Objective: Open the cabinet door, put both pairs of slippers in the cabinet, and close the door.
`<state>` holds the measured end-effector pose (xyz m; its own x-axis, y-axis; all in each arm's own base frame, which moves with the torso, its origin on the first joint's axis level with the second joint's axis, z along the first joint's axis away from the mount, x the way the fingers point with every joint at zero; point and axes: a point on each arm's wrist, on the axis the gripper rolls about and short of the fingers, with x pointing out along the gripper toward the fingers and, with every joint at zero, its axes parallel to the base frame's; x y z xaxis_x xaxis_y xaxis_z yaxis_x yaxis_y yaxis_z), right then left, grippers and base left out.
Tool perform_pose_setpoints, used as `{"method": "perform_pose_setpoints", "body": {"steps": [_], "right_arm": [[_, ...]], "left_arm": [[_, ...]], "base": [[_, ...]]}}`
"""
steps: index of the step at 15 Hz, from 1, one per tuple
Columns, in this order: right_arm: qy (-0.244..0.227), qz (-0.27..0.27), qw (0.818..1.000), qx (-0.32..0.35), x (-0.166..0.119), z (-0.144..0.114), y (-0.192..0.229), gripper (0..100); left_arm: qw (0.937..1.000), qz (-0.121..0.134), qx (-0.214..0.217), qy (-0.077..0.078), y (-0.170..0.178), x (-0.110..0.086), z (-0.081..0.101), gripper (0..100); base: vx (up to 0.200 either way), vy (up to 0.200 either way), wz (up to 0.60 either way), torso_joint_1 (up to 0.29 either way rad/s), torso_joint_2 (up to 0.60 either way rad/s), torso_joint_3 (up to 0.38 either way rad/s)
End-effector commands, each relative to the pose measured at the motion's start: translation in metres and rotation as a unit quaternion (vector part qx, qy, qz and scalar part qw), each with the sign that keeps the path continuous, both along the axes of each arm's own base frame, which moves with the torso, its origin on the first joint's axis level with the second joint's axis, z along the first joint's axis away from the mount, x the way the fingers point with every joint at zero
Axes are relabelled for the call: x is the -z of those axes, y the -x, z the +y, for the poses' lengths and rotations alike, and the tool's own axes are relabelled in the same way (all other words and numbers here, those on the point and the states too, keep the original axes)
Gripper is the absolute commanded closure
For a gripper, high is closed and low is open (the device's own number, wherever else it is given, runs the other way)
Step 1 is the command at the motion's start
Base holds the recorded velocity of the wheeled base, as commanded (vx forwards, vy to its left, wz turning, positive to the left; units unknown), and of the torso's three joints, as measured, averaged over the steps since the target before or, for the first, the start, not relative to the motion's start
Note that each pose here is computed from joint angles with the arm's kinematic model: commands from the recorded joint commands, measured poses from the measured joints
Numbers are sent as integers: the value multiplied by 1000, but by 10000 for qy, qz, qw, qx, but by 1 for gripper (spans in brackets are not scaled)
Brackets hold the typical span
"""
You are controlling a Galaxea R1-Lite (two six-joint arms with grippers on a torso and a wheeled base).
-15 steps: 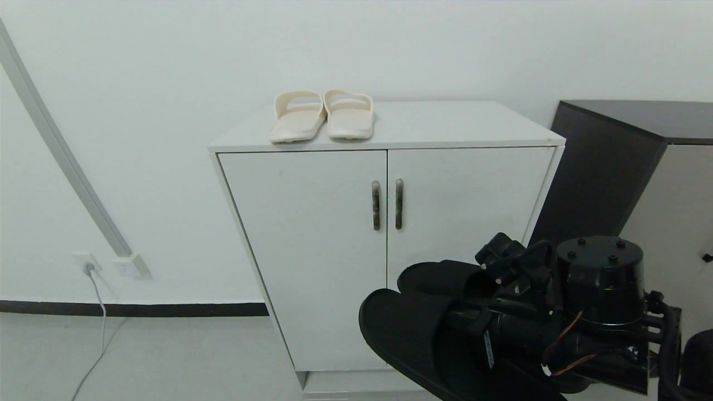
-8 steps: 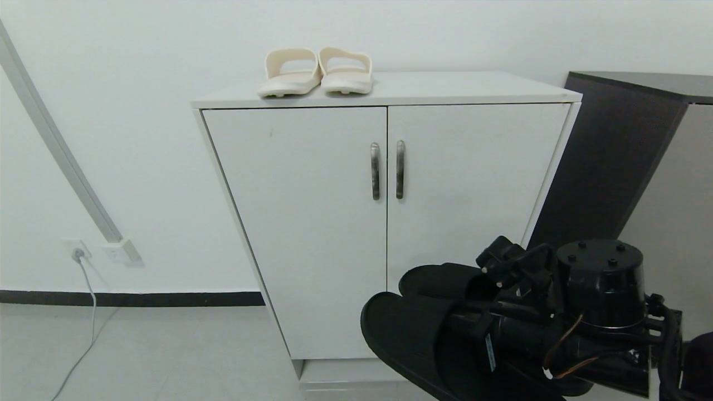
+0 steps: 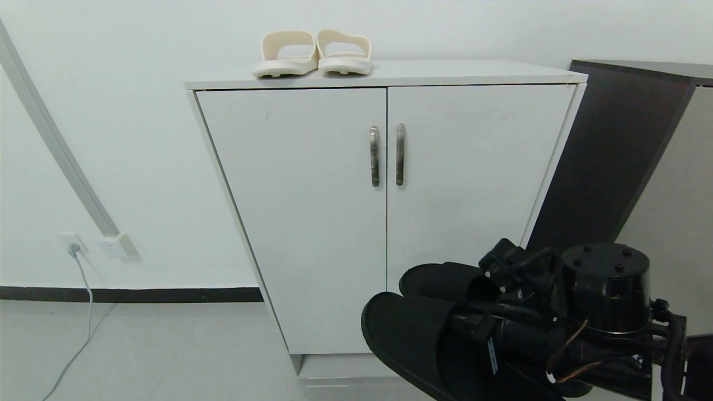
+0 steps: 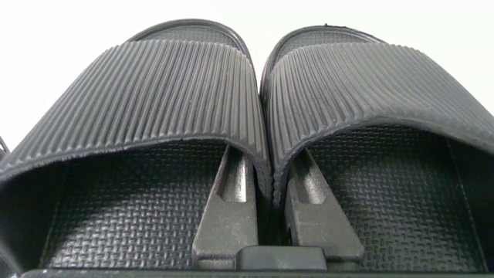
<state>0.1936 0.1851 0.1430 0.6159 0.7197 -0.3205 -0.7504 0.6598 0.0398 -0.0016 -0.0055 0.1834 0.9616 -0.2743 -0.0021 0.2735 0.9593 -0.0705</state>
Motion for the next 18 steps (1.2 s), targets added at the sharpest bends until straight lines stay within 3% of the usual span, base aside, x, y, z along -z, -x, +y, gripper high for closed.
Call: {"method": "perform_pose_setpoints", "body": {"steps": [1, 2, 5, 6, 8, 10, 11, 15, 18], "right_arm": [[31, 34, 10000, -17, 3, 0, 0, 100], [42, 45, 10000, -17, 3, 0, 0, 100], [35, 42, 10000, -25, 3, 0, 0, 100], [38, 49, 10000, -32, 3, 0, 0, 100], [47, 62, 10000, -39, 4, 0, 0, 100], [52, 67, 10000, -39, 5, -1, 1, 100], [54, 66, 10000, -32, 5, -1, 1, 100], [18, 38, 10000, -14, 4, -1, 0, 100], [7, 26, 10000, 1, 4, -2, 0, 100]], "left_arm": [[9984, 447, 358, 19, -30, -13, -3, 0], [9981, 450, 419, 29, -36, -15, -3, 0], [9910, 470, 1146, 502, -74, -28, -7, 0], [9892, 515, 1241, 580, -85, -29, -8, 0], [9863, 493, 1463, 577, -96, -30, -12, 0], [9785, 379, 1954, 541, -108, -37, -23, 0], [9714, 421, 2282, 513, -124, -45, -35, 0], [9604, 590, 2680, 474, -174, -64, -67, 0], [9513, 583, 2996, 429, -202, -71, -110, 0]], "base": [[0, 0, 0, 0, 0, 0], [0, 0, 0, 0, 0, 0], [0, 0, 0, 0, 0, 0], [0, 0, 0, 0, 0, 0], [0, 0, 0, 0, 0, 0], [0, 0, 0, 0, 0, 0], [0, 0, 0, 0, 0, 0], [0, 0, 0, 0, 0, 0], [0, 0, 0, 0, 0, 0]]}}
